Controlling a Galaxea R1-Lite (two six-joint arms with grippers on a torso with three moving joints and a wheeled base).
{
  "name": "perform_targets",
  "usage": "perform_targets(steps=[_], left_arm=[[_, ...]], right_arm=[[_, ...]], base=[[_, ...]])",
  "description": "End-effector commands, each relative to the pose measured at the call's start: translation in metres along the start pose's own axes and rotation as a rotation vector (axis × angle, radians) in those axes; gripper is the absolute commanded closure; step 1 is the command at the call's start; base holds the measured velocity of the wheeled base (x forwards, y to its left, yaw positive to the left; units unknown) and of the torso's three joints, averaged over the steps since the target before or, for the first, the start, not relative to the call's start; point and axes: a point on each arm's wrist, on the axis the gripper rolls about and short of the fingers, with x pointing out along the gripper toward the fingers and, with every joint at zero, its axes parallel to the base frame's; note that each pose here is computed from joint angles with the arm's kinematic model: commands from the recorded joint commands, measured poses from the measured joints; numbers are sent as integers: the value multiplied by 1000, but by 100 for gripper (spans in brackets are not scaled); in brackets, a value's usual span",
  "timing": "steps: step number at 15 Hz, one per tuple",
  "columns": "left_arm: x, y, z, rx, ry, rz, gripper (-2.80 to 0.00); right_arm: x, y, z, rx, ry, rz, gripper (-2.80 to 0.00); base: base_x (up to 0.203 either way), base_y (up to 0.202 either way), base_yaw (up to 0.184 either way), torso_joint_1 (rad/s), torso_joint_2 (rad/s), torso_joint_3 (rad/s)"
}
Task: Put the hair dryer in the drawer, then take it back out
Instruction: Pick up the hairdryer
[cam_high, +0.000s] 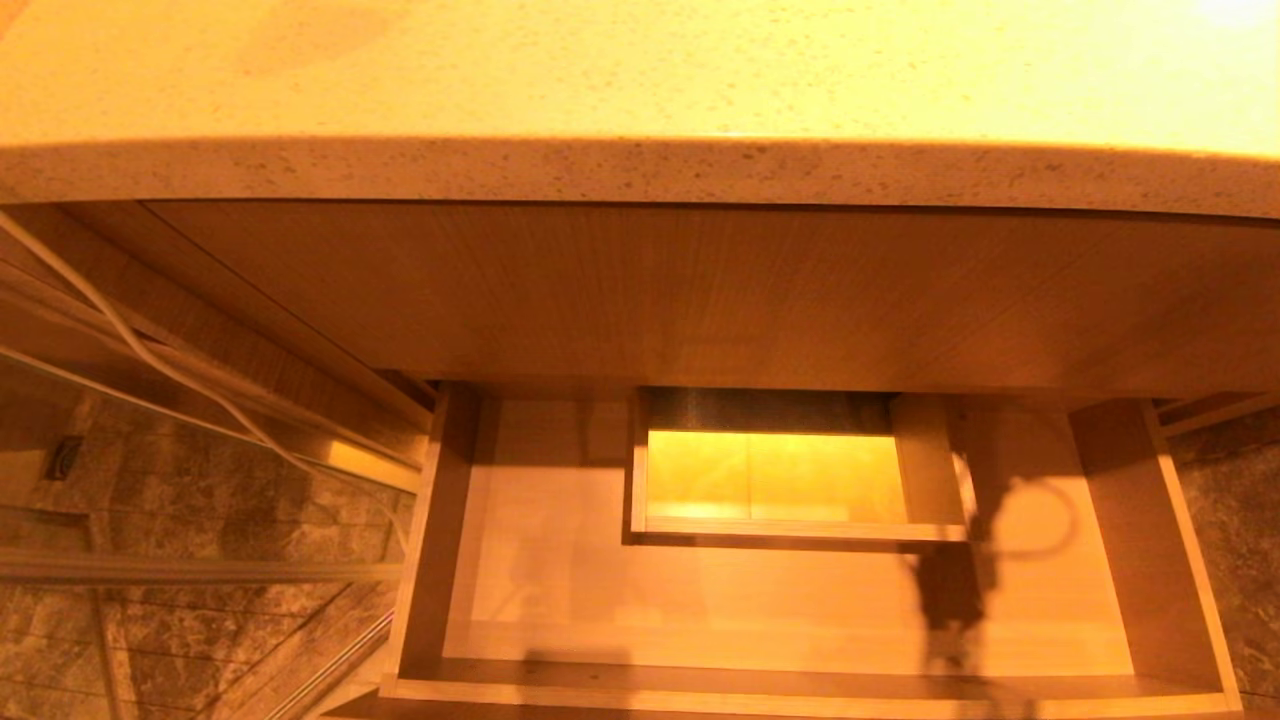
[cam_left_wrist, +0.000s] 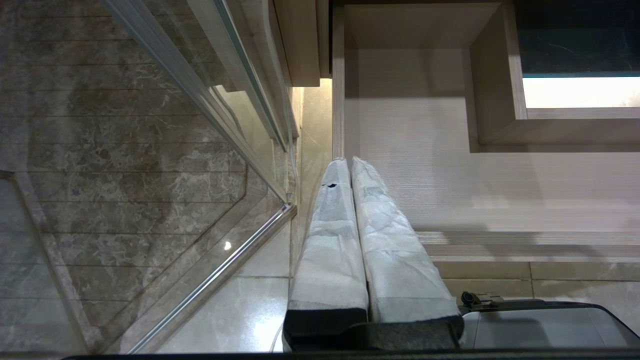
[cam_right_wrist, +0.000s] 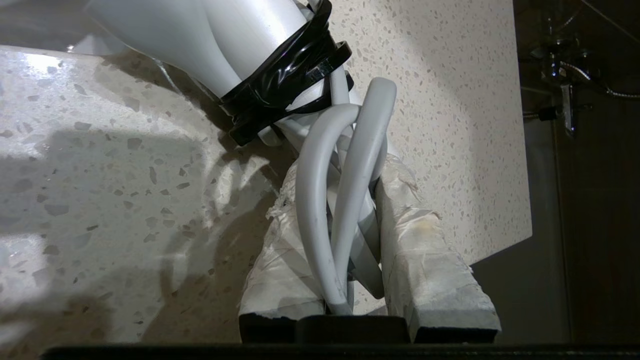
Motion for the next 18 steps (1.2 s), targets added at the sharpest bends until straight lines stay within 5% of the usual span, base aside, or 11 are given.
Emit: perform_targets(steps=[1,18], left_arm=[[0,0,0,0,1,0,0],[0,0,0,0,1,0,0]], right_arm=[[-12,-4,2,-6,-23,-14,0],[-61,-21,15,-69,-193,-96,0]], base=[[0,0,0,0,0,0],[0,0,0,0,0,0]])
